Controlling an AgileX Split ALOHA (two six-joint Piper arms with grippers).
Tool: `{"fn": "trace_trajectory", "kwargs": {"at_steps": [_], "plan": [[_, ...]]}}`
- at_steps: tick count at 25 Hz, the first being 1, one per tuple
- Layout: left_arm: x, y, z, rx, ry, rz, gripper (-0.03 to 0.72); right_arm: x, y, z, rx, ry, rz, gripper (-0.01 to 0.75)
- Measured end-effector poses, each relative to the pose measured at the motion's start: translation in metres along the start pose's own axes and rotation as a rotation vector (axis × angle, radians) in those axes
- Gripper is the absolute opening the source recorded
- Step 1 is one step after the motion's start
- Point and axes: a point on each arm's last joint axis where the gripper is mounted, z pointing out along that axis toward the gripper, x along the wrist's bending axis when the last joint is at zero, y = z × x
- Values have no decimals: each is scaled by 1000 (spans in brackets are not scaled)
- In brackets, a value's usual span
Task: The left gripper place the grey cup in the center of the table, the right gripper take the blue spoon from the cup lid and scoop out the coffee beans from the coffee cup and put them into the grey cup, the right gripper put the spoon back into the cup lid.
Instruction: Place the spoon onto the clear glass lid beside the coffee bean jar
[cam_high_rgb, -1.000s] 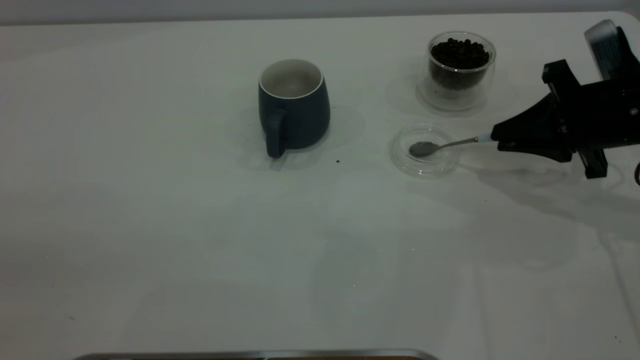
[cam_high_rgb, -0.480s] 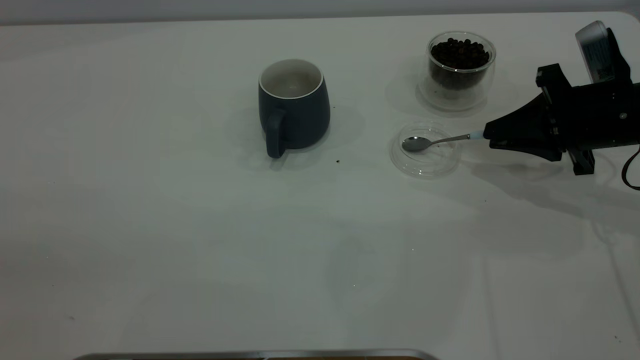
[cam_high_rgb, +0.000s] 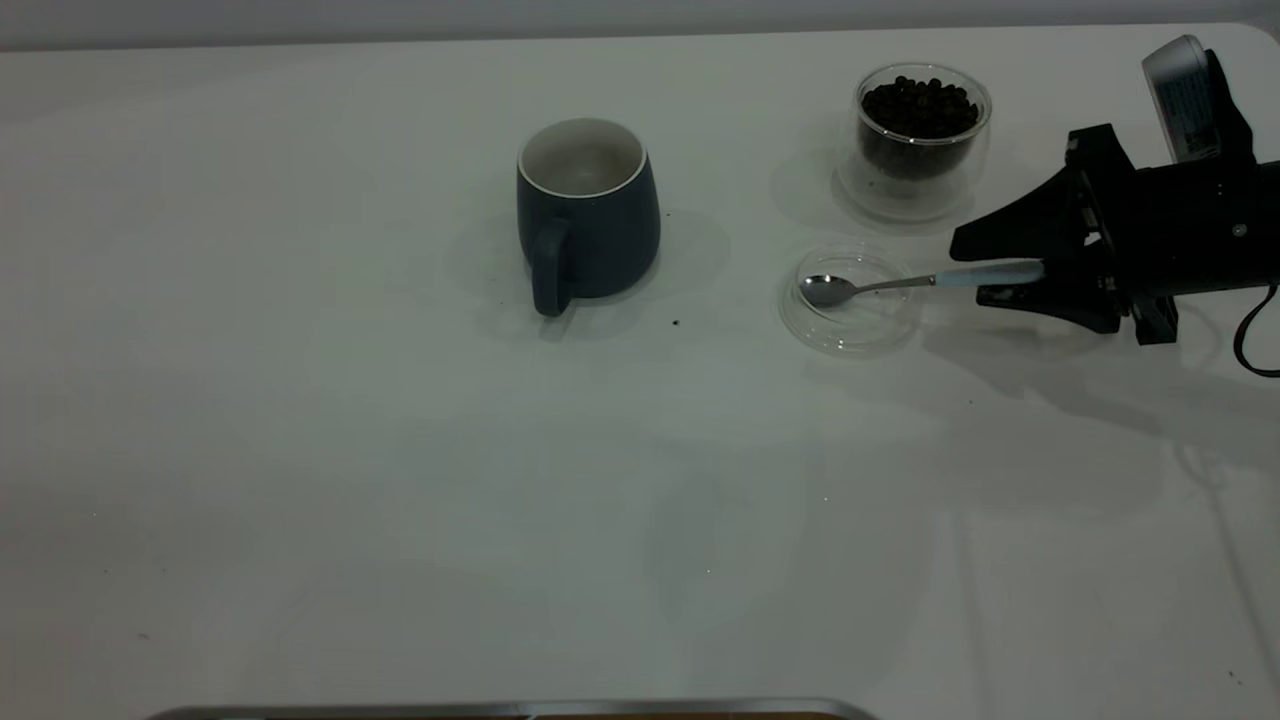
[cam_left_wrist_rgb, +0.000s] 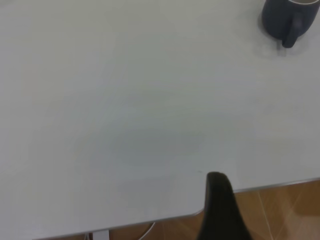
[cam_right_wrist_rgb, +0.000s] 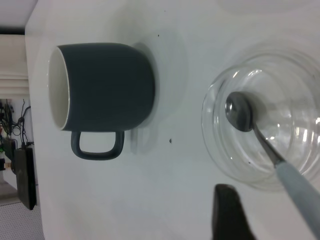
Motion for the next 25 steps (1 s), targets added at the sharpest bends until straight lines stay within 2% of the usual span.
{"fn": "trace_trajectory", "kwargs": {"at_steps": [3,6,18,25], "plan": [[0,0,0,0,0,0,555,0,0,0,0,-4,22,590],[0,0,0,0,0,0,555,-3,0,0,-1,-30,52,632],[0,0,0,0,0,1,555,-13,0,-3,4,-144,104,597],[0,0,0,0,0,1,555,4,5,-41,-42,-215,87,592]]}}
